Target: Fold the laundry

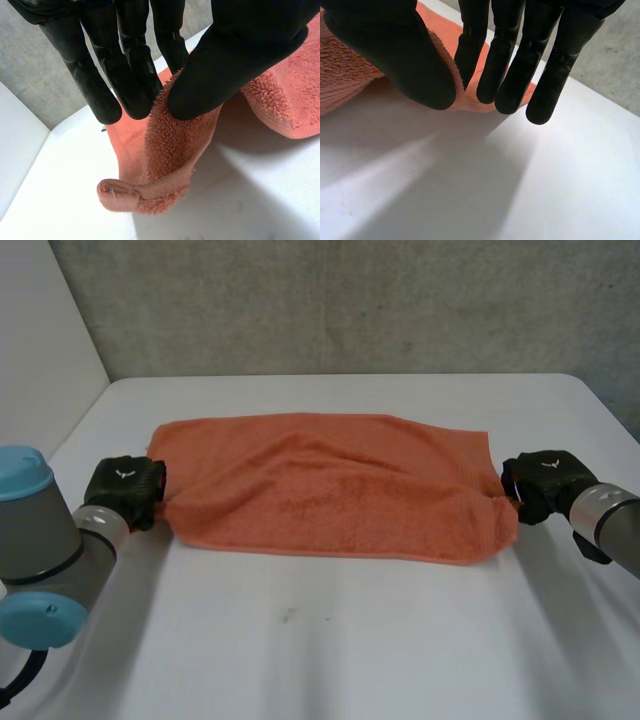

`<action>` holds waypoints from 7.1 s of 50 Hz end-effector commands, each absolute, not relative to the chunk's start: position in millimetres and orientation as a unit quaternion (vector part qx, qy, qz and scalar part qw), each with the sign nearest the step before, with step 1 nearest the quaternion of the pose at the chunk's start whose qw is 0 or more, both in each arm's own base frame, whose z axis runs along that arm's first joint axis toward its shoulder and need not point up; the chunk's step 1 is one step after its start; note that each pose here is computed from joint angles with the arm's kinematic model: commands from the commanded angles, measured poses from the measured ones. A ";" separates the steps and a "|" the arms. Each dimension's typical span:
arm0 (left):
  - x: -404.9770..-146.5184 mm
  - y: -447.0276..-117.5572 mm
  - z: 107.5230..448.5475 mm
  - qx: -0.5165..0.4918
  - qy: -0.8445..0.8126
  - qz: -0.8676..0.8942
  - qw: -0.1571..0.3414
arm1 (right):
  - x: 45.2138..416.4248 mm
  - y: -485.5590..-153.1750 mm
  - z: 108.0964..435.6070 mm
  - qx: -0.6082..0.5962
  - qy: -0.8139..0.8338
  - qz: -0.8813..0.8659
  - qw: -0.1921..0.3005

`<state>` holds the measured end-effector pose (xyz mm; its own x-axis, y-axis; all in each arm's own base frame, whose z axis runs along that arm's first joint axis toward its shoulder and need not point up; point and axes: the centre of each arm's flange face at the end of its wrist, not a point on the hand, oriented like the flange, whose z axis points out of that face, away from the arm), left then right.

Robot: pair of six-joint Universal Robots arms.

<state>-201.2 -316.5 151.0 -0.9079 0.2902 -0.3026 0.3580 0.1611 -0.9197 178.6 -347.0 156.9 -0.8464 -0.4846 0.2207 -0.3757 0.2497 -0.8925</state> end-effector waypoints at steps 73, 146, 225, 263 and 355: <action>-195.2 -318.1 152.8 0.206 0.764 -0.610 0.033 | 169.9 -295.8 158.9 -0.411 0.604 -0.683 -0.003; -229.7 -389.4 399.5 0.128 0.412 -0.900 0.065 | 193.2 -378.1 421.8 -0.124 0.436 -0.891 -0.037; -141.0 -319.3 131.9 0.310 0.774 -0.552 0.027 | 152.1 -338.6 180.2 -0.233 0.756 -0.611 -0.035; -142.8 -336.0 106.7 0.315 0.779 -0.541 0.021 | 153.8 -338.5 175.1 -0.237 0.757 -0.608 -0.033; -159.6 -361.5 162.8 0.316 0.754 -0.573 0.047 | 143.7 -348.6 170.1 -0.341 0.798 -0.490 -0.082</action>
